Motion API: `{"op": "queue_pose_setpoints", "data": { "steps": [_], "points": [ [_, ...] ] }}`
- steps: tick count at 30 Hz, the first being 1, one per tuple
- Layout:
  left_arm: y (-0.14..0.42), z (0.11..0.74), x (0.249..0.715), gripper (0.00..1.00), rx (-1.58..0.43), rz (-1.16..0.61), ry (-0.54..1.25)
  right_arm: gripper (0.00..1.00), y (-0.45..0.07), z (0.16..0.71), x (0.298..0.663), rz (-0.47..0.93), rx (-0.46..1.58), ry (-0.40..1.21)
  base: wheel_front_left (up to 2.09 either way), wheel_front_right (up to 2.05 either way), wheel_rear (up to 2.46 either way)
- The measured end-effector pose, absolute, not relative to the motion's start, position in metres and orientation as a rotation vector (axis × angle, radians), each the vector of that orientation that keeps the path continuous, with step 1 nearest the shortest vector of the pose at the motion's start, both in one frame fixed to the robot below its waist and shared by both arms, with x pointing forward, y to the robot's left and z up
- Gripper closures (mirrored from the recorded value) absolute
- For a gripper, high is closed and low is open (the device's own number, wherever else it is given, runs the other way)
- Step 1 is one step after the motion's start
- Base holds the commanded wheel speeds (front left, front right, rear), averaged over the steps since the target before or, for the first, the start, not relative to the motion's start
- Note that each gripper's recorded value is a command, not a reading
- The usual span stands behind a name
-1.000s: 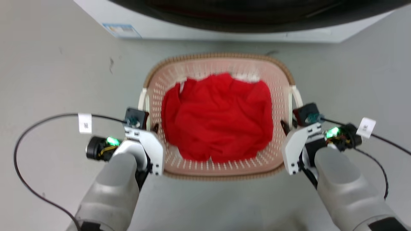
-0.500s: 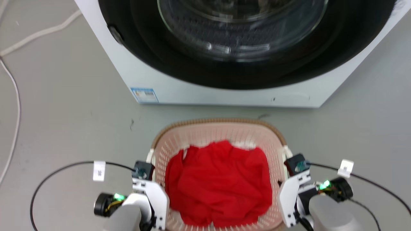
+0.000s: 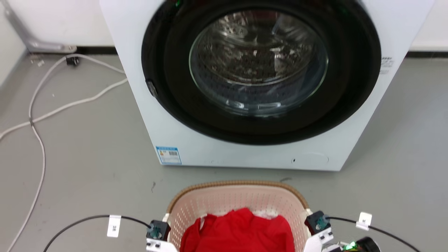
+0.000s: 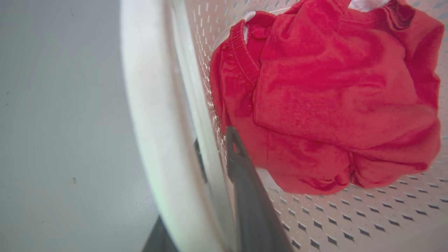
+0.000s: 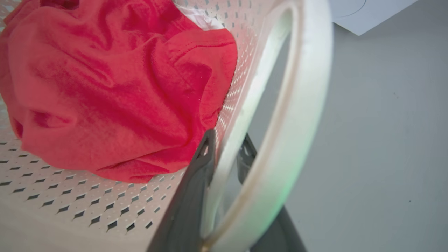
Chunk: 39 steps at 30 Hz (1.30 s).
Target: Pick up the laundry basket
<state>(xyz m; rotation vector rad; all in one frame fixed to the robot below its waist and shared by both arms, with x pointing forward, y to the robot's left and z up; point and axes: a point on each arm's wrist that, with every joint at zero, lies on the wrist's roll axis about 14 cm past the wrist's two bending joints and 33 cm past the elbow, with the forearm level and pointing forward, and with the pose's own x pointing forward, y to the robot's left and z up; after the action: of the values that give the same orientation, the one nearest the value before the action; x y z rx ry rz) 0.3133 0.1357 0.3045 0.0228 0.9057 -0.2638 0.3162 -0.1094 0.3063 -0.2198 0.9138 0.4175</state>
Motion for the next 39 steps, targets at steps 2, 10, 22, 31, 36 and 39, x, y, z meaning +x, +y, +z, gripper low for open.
{"op": "queue_pose_setpoints", "data": {
  "steps": [2,10,22,31,36,39],
  "points": [
    [0.136,0.307,0.308,1.00,0.018,-0.263,0.905,1.00,-0.109,0.308,0.310,0.418,-0.221,0.918,0.00,0.00,0.00],
    [0.136,0.308,0.295,1.00,0.019,-0.275,0.919,1.00,-0.109,0.307,0.292,0.408,-0.198,0.942,0.00,0.00,0.00],
    [0.133,0.309,0.291,1.00,0.031,-0.297,0.921,1.00,-0.110,0.307,0.284,0.405,-0.188,0.950,0.00,0.00,0.00],
    [0.133,0.307,0.290,1.00,0.030,-0.301,0.925,1.00,-0.110,0.305,0.282,0.405,-0.183,0.959,0.00,0.00,0.00],
    [0.134,0.306,0.289,1.00,0.024,-0.299,0.927,1.00,-0.110,0.305,0.281,0.408,-0.182,0.961,0.00,0.00,0.00],
    [0.135,0.306,0.290,1.00,0.026,-0.299,0.928,1.00,-0.109,0.305,0.282,0.412,-0.184,0.961,0.00,0.00,0.00]
  ]
}}
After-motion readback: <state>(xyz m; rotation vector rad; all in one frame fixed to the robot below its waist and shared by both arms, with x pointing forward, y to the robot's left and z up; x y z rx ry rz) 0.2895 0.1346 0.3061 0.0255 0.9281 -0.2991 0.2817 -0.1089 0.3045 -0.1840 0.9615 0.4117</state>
